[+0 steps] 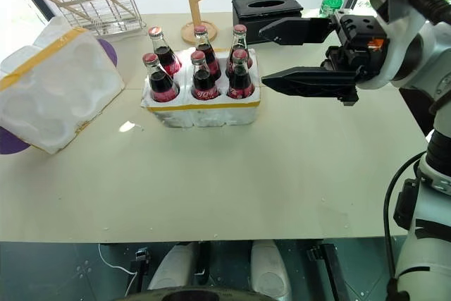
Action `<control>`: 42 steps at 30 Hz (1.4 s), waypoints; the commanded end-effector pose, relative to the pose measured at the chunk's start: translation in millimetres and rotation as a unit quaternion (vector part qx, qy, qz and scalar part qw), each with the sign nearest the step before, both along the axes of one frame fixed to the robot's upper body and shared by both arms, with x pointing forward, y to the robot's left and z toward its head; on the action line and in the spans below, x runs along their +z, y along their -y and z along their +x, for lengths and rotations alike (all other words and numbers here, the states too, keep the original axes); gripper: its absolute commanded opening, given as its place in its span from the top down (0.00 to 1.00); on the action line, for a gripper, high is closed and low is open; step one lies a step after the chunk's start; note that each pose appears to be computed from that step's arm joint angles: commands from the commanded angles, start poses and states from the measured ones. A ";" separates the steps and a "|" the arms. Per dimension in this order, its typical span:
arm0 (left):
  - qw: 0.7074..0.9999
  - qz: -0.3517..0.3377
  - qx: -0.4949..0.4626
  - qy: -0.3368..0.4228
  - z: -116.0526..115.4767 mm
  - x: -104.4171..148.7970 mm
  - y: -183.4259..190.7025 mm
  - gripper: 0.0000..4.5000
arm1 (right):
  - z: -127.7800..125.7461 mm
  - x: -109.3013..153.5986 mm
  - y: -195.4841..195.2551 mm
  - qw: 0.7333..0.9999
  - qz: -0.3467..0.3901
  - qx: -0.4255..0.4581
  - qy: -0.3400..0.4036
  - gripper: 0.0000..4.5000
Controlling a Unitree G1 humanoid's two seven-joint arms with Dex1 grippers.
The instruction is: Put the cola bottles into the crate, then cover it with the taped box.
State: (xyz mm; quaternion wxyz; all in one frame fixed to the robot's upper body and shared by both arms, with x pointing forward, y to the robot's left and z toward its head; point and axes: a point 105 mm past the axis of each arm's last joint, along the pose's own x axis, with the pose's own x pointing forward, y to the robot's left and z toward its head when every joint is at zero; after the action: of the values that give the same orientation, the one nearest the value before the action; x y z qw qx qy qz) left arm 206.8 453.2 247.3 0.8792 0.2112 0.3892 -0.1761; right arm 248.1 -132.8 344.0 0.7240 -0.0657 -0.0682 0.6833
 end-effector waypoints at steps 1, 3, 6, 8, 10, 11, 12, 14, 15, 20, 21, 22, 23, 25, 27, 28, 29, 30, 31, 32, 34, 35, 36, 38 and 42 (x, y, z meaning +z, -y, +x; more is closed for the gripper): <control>0.999 0.026 0.018 -0.035 13.9 -11.6 -6.0 0.00 | -12.5 11.8 -3.3 0.999 0.010 0.006 0.034 0.01; 0.998 0.036 0.022 -0.042 24.9 -14.4 -6.0 0.00 | -10.0 8.8 -3.3 0.999 0.010 -0.006 0.031 0.01; 0.997 0.053 0.032 -0.053 36.4 -17.3 -6.9 0.00 | -6.3 5.3 -1.4 0.999 0.015 -0.023 0.025 0.01; 0.996 0.058 0.035 -0.052 44.8 -18.1 -5.2 0.00 | -5.3 3.8 -0.4 0.999 0.021 -0.031 0.019 0.01; 0.996 0.061 0.035 -0.048 54.9 -20.1 -1.6 0.00 | -4.5 1.0 0.3 0.999 0.025 -0.038 0.013 0.01; 0.996 0.060 0.036 -0.047 58.6 -20.9 0.1 0.00 | -4.2 -0.3 0.4 0.999 0.025 -0.041 0.011 0.01; 0.996 0.061 0.036 -0.048 61.2 -21.8 1.3 0.00 | -4.0 -1.2 0.8 0.999 0.025 -0.044 0.011 0.01; 0.995 0.071 0.037 -0.056 63.9 -24.7 1.4 0.00 | -3.7 -2.0 0.8 0.998 0.026 -0.050 0.009 0.01; 0.995 0.074 0.038 -0.059 65.6 -26.3 1.9 0.00 | -4.1 -1.7 1.1 0.998 0.027 -0.052 0.009 0.01; 0.995 0.067 0.039 -0.055 73.9 -34.1 6.2 0.00 | -7.3 2.8 2.1 0.998 0.036 -0.058 0.010 0.01; 0.996 0.066 0.042 -0.047 76.6 -34.5 6.6 0.00 | -8.5 3.1 2.8 0.998 0.036 -0.059 0.010 0.01; 0.996 0.063 0.045 -0.039 79.2 -34.4 7.4 0.13 | -9.8 3.2 3.7 0.998 0.035 -0.059 0.009 0.00; 0.997 0.059 0.045 -0.030 81.8 -33.6 8.7 0.19 | -11.0 2.7 4.6 0.998 0.032 -0.060 0.008 0.00; 0.998 0.046 0.042 -0.020 85.3 -32.1 12.5 0.41 | -12.4 1.2 5.9 0.998 0.028 -0.062 0.005 0.00; 0.998 0.037 0.038 -0.018 87.0 -31.5 15.4 0.66 | -11.5 -0.2 6.7 0.997 0.026 -0.067 0.004 0.00; 0.998 0.036 0.037 -0.018 87.4 -31.6 15.9 0.76 | -10.6 -0.8 7.4 0.997 0.026 -0.071 0.003 0.00; 0.998 0.039 0.038 -0.017 87.7 -32.2 15.4 0.88 | -9.6 -1.8 7.9 0.997 0.025 -0.074 0.004 0.00; 0.998 0.044 0.038 -0.018 87.9 -32.9 14.9 0.93 | -9.0 -2.9 8.4 0.997 0.024 -0.077 0.003 0.00; 0.998 0.045 0.035 -0.018 88.3 -33.0 15.3 0.94 | -7.9 -5.1 9.4 0.996 0.022 -0.081 -0.003 0.00; 0.998 0.046 0.032 -0.016 88.9 -32.5 15.8 0.94 | -7.0 -7.5 10.9 0.996 0.020 -0.084 -0.013 0.00; 0.998 0.054 0.016 0.019 96.9 -25.6 19.1 0.94 | -5.9 -15.1 15.4 0.995 0.010 -0.094 -0.024 0.00; 0.997 0.055 0.004 0.044 102.4 -20.2 22.6 0.94 | -4.3 -18.1 18.0 0.994 0.005 -0.105 -0.023 0.00; 0.996 0.050 -0.013 0.076 109.5 -12.6 29.0 0.94 | -0.2 -21.5 21.4 0.992 -0.001 -0.123 -0.019 0.00; 0.988 0.067 -0.047 0.133 122.7 2.7 39.6 0.94 | 5.7 -26.1 28.0 0.988 -0.005 -0.152 -0.019 0.00; 0.933 0.169 -0.065 0.312 158.2 53.5 60.7 0.94 | 2.5 -32.2 36.8 0.986 -0.003 -0.164 -0.033 0.00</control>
State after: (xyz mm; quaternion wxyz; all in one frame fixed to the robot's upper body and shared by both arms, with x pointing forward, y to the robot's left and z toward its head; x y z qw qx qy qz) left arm 355.3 400.4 253.2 0.8898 0.3781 0.2142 -0.1389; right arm 259.0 -166.1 298.5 0.8271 -0.0358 -0.0012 0.5610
